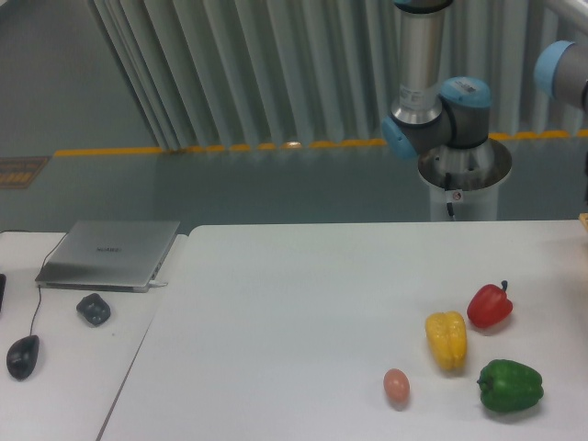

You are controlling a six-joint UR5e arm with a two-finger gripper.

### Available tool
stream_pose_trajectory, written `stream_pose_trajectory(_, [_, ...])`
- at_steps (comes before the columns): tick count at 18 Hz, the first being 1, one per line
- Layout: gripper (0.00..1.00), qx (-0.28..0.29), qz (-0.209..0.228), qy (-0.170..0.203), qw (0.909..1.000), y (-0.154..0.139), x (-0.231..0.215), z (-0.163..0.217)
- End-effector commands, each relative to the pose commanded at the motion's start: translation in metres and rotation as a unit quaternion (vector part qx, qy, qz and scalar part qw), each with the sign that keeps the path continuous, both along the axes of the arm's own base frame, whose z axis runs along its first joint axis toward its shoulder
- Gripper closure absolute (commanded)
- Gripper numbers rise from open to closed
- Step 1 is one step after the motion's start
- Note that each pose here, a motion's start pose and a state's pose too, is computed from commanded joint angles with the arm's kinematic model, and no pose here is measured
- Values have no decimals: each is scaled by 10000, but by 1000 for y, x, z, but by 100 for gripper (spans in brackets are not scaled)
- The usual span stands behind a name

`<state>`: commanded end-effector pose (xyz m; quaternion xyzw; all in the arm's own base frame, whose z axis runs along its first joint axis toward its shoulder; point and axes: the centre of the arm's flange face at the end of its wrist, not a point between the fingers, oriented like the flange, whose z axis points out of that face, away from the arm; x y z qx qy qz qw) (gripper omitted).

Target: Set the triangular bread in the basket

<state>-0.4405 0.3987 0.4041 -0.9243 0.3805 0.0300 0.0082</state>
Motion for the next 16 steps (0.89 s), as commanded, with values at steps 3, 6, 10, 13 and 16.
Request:
stream_pose_trajectory(3, [0,-59,2,-28,10000,0,-2,-7])
stream_pose_trajectory(6, [0,-304,-9,37,9995,-1,-6,-13])
stream_pose_trajectory(10, [0,-330,-49,-8,9994,5,-6,-19])
stream_pose_trajectory(13, [0,-323,-56,6,9995,7,-9,-18])
stream_pose_trajectory(16, [0,-320,-64,-5,9995,8,-8,-19])
